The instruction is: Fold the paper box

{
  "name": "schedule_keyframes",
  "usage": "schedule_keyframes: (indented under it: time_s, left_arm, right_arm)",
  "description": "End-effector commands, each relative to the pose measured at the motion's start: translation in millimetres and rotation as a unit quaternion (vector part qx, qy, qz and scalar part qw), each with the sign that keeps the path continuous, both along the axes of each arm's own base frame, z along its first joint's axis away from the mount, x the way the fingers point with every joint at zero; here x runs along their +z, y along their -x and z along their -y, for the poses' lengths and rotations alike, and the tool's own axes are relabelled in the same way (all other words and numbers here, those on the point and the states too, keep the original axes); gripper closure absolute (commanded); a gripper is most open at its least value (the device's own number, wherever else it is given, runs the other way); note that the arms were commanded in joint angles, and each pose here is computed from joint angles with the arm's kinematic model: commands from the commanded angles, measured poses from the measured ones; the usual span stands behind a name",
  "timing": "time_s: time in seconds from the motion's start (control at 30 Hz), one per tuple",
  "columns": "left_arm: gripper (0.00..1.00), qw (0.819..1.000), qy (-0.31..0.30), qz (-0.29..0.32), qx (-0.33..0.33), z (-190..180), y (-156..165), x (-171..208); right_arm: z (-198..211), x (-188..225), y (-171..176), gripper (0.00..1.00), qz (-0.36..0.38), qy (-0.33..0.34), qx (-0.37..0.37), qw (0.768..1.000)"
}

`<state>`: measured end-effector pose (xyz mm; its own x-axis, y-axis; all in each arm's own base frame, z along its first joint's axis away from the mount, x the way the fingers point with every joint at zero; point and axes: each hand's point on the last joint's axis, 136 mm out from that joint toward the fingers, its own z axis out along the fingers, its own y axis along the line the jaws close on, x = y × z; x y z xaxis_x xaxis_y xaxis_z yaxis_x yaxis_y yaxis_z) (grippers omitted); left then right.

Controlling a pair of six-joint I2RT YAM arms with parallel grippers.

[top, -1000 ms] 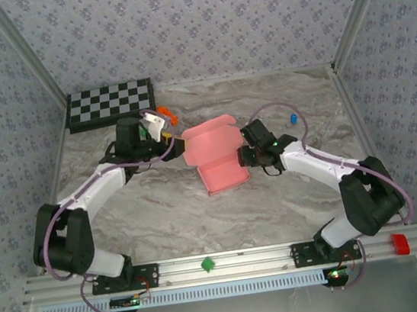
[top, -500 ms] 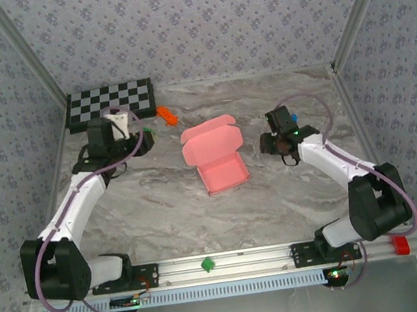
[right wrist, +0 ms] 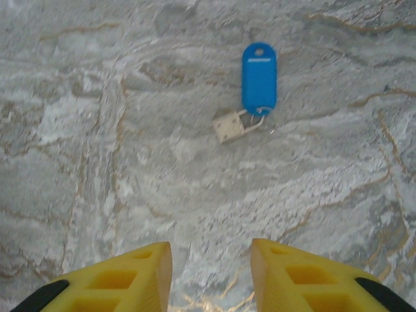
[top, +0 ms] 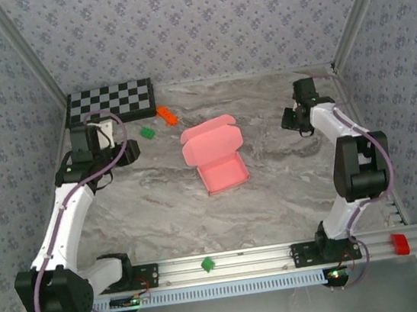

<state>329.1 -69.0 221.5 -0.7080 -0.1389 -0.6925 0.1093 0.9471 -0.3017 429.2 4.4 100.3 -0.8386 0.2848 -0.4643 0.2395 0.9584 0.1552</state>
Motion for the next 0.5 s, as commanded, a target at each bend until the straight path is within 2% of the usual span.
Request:
schedule_keyframes:
  time_s: [0.0, 0.17, 0.47]
  left_arm:
    - [0.40, 1.000, 0.001, -0.009, -0.016, 2, 7, -1]
    - [0.40, 1.000, -0.002, -0.011, -0.017, 1, 8, -5]
    - [0.40, 1.000, -0.009, -0.014, -0.012, -4, 9, -9]
  right_arm:
    - [6, -3, -12, 0.65, -0.010, -0.033, 0.010, 0.999]
    - [25, -14, -28, 0.76, -0.019, -0.054, -0.004, 0.998]
    - [44, -35, -42, 0.79, -0.035, -0.073, -0.030, 0.996]
